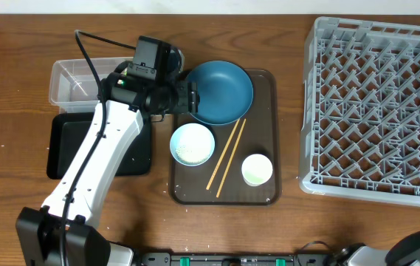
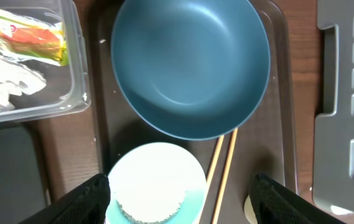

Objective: Sort waste into correct bins and load items into the dishwasher rack

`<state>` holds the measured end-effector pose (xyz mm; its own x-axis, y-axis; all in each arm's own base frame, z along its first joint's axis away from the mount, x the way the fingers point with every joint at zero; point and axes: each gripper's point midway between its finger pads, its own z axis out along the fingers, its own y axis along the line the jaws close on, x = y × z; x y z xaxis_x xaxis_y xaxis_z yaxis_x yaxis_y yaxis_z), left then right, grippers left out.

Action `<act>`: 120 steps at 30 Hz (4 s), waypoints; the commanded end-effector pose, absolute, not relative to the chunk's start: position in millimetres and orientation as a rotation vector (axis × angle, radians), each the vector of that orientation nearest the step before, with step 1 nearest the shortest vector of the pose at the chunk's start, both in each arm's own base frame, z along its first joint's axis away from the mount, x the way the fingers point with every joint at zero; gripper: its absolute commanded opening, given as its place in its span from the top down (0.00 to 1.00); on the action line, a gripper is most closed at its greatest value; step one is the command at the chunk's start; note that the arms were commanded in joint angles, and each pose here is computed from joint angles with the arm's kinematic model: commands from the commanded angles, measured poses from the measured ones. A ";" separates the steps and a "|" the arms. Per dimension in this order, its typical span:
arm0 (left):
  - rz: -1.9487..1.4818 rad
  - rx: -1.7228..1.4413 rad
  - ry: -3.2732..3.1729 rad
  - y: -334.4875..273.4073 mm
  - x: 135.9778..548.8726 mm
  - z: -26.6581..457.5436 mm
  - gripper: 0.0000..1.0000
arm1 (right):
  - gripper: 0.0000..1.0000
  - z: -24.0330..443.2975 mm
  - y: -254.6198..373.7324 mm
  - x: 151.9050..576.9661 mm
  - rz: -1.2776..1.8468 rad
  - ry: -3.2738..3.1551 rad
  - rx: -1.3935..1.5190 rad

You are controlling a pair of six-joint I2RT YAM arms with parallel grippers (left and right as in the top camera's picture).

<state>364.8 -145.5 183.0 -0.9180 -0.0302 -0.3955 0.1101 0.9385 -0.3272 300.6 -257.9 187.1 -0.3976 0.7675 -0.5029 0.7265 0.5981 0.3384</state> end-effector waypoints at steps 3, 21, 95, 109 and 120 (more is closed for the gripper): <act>-0.559 0.125 2.755 -162.9 346.7 172.5 0.26 | 0.63 198.4 -179.1 337.7 0.332 2.318 0.839; -0.563 0.636 3.020 -270.0 252.6 85.2 0.26 | 0.47 185.0 -68.7 374.4 0.188 2.531 0.440; -1.873 0.444 2.215 -264.7 353.3 274.4 0.94 | 0.53 293.5 198.4 341.4 1.198 1.686 -1.030; -1.443 0.267 2.412 -244.5 380.8 218.7 0.54 | 0.71 255.3 170.0 384.0 0.886 2.001 -0.796; -0.692 -0.016 2.729 -142.0 377.7 159.0 0.49 | 0.91 241.9 -7.4 401.6 0.210 2.424 0.031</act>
